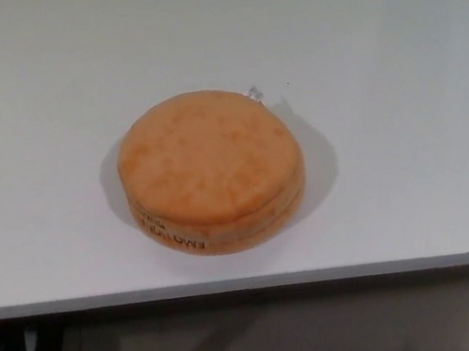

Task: A soft plate is kept in the center of the table close to the robot and the robot uses its left hand to pick up the plate, turns it upside down and places it back on the table

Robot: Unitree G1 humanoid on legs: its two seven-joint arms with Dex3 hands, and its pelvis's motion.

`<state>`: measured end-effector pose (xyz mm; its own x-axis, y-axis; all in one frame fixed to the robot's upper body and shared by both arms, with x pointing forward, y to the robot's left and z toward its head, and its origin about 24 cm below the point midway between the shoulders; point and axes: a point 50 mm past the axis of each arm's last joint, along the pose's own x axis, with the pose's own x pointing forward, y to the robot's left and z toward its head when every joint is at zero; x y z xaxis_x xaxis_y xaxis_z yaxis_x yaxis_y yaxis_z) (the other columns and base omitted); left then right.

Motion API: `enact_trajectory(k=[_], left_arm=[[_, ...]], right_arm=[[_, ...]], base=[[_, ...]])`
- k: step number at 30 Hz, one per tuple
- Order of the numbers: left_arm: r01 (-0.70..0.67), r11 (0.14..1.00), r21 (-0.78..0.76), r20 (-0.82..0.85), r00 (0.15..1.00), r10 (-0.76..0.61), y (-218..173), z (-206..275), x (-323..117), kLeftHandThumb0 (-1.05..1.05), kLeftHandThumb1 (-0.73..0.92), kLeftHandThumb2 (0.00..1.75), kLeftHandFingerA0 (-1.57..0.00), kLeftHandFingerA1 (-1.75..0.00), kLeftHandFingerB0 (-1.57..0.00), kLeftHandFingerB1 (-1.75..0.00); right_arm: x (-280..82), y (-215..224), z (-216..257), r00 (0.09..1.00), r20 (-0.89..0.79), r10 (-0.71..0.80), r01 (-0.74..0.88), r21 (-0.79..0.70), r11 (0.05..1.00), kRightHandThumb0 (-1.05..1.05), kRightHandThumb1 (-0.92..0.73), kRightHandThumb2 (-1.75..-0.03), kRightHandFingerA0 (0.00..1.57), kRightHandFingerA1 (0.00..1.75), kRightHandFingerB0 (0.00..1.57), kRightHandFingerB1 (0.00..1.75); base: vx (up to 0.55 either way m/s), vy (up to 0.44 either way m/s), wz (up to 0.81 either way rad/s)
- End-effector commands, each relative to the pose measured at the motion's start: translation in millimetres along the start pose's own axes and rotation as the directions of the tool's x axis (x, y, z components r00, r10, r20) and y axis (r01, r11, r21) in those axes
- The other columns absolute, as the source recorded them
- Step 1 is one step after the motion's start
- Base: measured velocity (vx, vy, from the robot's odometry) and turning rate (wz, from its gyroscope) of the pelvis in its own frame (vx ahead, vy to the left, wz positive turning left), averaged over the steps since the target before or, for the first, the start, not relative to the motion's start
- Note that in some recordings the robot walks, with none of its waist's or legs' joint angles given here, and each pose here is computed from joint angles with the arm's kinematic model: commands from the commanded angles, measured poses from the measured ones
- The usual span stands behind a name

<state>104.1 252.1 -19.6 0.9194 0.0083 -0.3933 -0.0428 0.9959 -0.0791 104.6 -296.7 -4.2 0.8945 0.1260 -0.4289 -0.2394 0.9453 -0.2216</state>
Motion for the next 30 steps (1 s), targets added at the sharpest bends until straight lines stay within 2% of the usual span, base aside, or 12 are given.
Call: enact_trajectory(k=[1,4,11,30], left_arm=[[0.043,0.992,0.115,0.082,0.995,-0.053,-0.7,2.4,-6.8,-0.89,0.92,0.78,-0.24,-0.38,-0.17,-0.29],[0.053,0.989,0.138,0.085,0.994,-0.066,-1.6,0.6,-7.5,-0.88,0.92,0.78,-0.21,-0.39,-0.16,-0.29],[0.065,0.985,0.162,0.099,0.992,-0.081,-1.2,-1.5,-9.4,-0.89,0.92,0.76,-0.23,-0.39,-0.19,-0.29],[0.066,0.965,0.255,0.108,0.990,-0.096,1.5,-5.0,-16.0,-0.88,0.92,0.75,-0.25,-0.41,-0.17,-0.30]], right_arm=[[-8.1,0.3,-1.2,0.999,0.033,0.008,-0.008,-0.003,1.000,-0.76,-0.90,-0.68,0.26,0.38,0.22,0.30],[-9.5,0.6,-3.0,0.999,0.030,0.013,-0.013,0.010,1.000,-0.76,-0.89,-0.68,0.26,0.37,0.22,0.28],[-10.6,1.4,-5.1,0.999,0.029,0.015,-0.015,0.002,1.000,-0.76,-0.90,-0.68,0.26,0.39,0.22,0.30],[-16.9,8.6,-12.2,1.000,0.028,0.011,-0.012,0.035,0.999,-0.77,-0.90,-0.68,0.24,0.40,0.21,0.30]], base=[[0.00,0.000,0.00],[0.00,0.000,0.00],[0.00,0.000,0.00],[0.00,0.000,0.00]])
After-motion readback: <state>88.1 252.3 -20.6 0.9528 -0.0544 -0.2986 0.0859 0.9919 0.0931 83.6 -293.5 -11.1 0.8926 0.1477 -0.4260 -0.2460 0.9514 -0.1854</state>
